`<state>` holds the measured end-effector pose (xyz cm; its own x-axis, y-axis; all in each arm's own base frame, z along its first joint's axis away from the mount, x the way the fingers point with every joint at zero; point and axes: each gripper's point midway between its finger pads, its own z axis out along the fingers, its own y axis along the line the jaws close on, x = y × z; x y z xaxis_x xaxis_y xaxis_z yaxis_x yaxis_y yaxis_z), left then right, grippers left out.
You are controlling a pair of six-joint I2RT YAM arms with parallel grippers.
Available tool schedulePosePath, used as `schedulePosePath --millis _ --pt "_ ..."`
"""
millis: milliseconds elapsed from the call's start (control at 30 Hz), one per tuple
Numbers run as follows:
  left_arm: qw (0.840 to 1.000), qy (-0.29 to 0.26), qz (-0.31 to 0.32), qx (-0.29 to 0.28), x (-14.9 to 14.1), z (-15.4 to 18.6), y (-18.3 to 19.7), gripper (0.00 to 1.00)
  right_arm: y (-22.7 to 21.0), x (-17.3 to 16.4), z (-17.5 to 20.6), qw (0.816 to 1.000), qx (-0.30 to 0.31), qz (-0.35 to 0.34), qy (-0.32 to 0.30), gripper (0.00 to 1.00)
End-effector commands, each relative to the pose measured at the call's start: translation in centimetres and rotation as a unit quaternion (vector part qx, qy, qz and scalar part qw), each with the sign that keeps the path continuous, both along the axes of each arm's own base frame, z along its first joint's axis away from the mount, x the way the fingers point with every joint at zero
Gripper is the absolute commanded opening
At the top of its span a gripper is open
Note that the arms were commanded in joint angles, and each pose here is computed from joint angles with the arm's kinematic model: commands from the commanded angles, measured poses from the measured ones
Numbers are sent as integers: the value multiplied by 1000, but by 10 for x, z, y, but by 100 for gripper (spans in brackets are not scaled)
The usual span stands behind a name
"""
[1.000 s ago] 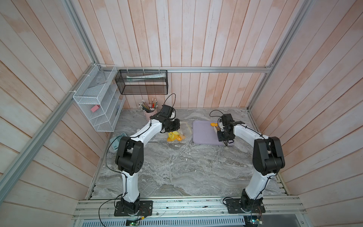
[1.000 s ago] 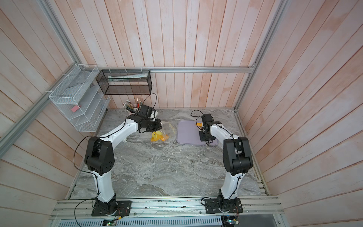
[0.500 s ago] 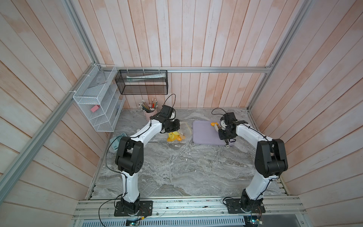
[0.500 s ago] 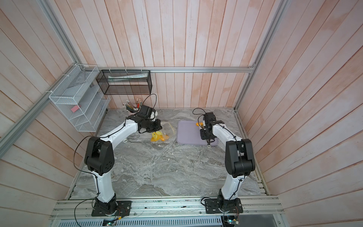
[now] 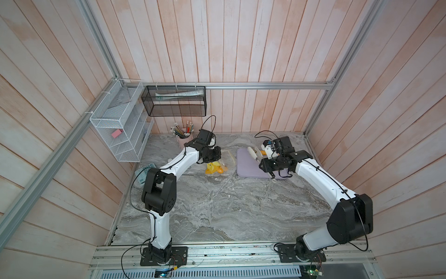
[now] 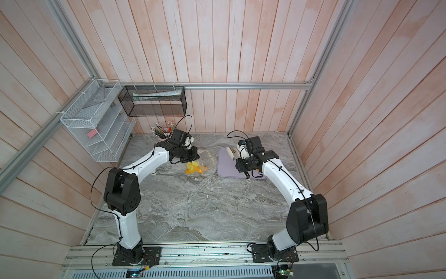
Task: Put the cookies into a resealable bag to prevent moisture
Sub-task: Place the cookie in the ziploc bag.
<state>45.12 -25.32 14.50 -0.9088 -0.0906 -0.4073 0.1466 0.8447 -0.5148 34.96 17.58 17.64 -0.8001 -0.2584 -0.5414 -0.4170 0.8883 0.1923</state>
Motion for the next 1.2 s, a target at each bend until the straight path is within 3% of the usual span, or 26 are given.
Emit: schedulePosePath --millis 0,167,467,667,1167 --pt "1000 -13 -6 -12 -1 14 -4 0 38 -22 11 997 45 62 15 35" --pt "1000 -12 -8 -10 -2 15 -5 0 78 -30 13 990 93 101 22 35" --pt "1000 -14 -15 -19 -5 21 -7 0 98 -10 -10 989 100 102 30 35" --pt "1000 -14 -19 -21 -7 23 -8 0 108 6 -18 989 96 102 39 38" --pt "999 -19 -14 -24 -2 27 -10 0 101 -6 -15 988 103 108 37 48"
